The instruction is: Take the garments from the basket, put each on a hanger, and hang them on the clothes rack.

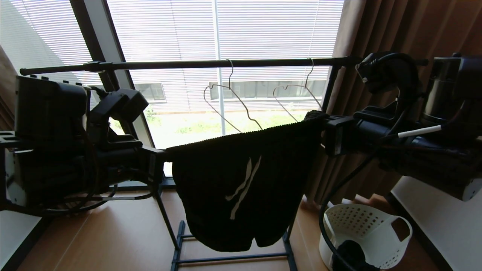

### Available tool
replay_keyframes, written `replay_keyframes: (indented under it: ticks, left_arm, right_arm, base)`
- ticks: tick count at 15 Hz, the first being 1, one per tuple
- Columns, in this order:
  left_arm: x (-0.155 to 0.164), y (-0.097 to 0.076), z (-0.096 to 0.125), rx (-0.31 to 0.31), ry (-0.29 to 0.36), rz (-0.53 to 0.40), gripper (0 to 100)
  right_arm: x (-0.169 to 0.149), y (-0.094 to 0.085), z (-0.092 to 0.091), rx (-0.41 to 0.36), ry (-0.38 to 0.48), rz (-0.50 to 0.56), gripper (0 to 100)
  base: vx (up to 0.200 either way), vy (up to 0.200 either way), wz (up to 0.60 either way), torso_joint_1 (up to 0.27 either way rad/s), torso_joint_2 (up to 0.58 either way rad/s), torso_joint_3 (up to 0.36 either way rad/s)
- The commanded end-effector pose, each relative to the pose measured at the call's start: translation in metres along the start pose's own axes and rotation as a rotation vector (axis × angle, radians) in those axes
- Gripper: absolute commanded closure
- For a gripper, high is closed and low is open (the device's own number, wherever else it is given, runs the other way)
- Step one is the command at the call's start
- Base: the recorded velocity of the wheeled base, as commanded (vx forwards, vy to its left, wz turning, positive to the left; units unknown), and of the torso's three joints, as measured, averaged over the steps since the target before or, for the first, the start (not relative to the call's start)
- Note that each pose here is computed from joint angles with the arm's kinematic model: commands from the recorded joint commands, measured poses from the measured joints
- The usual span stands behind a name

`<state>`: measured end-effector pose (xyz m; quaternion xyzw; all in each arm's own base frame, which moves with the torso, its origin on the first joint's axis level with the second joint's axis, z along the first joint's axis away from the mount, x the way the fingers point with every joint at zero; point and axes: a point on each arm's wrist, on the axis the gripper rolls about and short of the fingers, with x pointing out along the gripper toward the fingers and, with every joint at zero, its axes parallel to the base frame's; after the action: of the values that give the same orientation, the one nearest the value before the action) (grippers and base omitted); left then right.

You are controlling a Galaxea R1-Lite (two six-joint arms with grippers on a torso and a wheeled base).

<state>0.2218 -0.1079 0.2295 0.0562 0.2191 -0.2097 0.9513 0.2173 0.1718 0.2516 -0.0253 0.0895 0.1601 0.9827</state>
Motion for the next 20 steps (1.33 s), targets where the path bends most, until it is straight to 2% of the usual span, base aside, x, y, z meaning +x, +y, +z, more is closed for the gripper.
replay_keyframes:
  ticks: [1, 5, 9, 11, 14, 16, 18, 20]
  left_arm:
    - [-0.004, 0.003, 0.021, -0.003, -0.019, -0.001, 100]
    - [0.006, 0.003, 0.028, -0.004, -0.022, -0.012, 100]
    - [0.005, 0.001, 0.034, -0.001, -0.042, -0.020, 100]
    - [-0.001, -0.005, 0.022, 0.013, -0.019, -0.044, 100]
    - [-0.015, -0.013, 0.007, 0.027, -0.004, -0.076, 100]
    - [-0.021, -0.013, 0.008, 0.025, -0.020, -0.076, 100]
    - [-0.026, -0.013, 0.019, 0.022, -0.072, -0.082, 100]
    - [-0.027, -0.014, 0.026, 0.020, -0.096, -0.124, 100]
  right_arm:
    - [-0.003, 0.001, -0.002, -0.004, 0.003, 0.009, 100]
    - [-0.004, 0.001, -0.006, -0.020, 0.013, 0.009, 100]
    - [-0.011, -0.001, -0.012, -0.050, 0.024, 0.058, 100]
    - [-0.025, -0.005, -0.017, -0.109, 0.024, 0.128, 100]
    - [-0.032, -0.008, -0.018, -0.134, 0.017, 0.151, 100]
    - [-0.031, -0.008, -0.022, -0.149, 0.030, 0.151, 100]
    - [-0.031, -0.008, -0.025, -0.166, 0.040, 0.153, 100]
    - [-0.032, -0.008, -0.029, -0.192, 0.046, 0.171, 100]
  base:
    - [0.000, 0.000, 0.00, 0.000, 0.00, 0.000]
    - [0.000, 0.000, 0.00, 0.000, 0.00, 0.000]
    - [0.000, 0.000, 0.00, 0.000, 0.00, 0.000]
    - [0.000, 0.000, 0.00, 0.000, 0.00, 0.000]
    - [0.000, 0.000, 0.00, 0.000, 0.00, 0.000]
    - [0.000, 0.000, 0.00, 0.000, 0.00, 0.000]
    - [0.000, 0.000, 0.00, 0.000, 0.00, 0.000]
    - [0.000, 0.000, 0.00, 0.000, 0.00, 0.000]
